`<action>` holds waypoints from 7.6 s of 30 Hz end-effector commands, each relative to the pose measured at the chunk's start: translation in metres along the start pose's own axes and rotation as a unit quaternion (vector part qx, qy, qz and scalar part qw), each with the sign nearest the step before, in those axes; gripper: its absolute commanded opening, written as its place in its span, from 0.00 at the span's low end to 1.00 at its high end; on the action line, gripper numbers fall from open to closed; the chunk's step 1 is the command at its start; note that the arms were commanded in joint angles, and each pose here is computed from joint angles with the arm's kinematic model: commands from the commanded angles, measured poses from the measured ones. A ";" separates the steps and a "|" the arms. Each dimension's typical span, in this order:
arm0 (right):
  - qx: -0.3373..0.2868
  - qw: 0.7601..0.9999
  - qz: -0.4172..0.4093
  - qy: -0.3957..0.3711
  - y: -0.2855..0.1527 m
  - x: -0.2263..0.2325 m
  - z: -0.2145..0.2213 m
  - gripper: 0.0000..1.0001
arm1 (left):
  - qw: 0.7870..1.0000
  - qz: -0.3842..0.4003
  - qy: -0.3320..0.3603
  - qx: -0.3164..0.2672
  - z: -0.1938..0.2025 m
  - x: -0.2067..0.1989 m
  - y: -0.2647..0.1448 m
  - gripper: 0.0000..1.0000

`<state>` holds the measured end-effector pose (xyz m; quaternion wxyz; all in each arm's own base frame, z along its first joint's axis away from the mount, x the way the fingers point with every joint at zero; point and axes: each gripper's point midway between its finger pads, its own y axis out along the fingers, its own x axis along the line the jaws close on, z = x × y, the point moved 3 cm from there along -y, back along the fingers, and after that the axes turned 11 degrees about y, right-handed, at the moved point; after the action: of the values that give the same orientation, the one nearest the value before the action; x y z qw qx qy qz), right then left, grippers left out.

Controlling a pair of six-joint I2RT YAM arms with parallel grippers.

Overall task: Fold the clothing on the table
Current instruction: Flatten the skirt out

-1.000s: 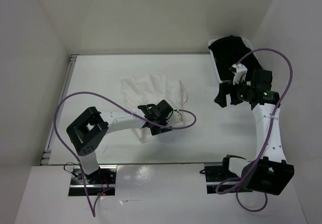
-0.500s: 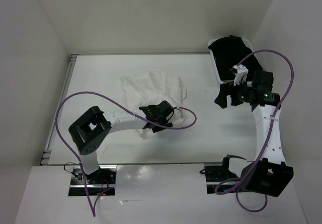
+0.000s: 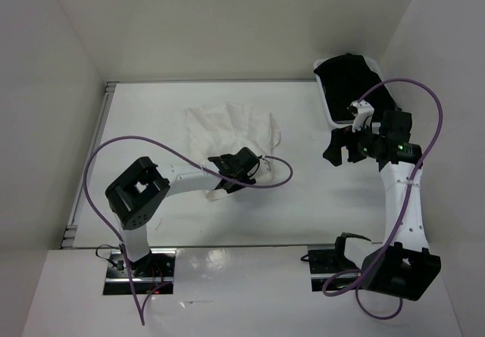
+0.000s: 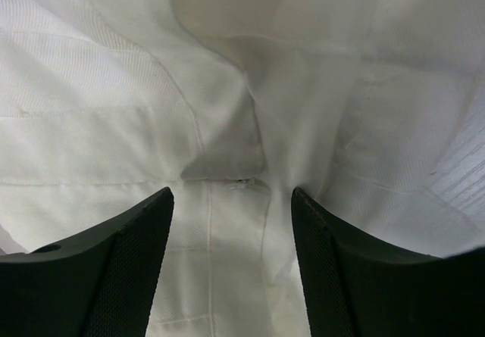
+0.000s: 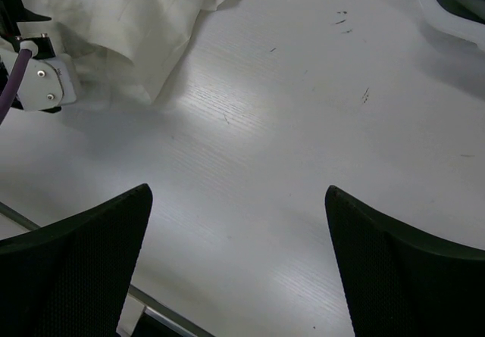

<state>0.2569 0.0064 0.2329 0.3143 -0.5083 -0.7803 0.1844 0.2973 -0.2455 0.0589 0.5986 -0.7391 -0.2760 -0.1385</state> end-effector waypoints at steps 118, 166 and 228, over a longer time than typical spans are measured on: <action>0.014 0.998 -0.051 -0.020 -0.006 0.022 0.002 0.99 | 0.970 -0.028 -0.241 0.032 0.077 0.119 -0.023 0.44; 0.246 0.966 0.022 -0.075 0.282 0.123 0.089 0.13 | 0.801 -0.114 -0.586 -0.041 0.274 0.132 -0.176 0.99; 0.067 0.948 0.133 -0.282 0.241 0.191 -0.041 0.00 | 0.912 0.057 -0.394 -0.096 0.153 0.103 -0.124 0.99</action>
<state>0.4034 0.2595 0.1689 0.0842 -0.5325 -0.7273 0.4248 0.2783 -0.0580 0.1655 0.3834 -0.7972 -0.4235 0.1954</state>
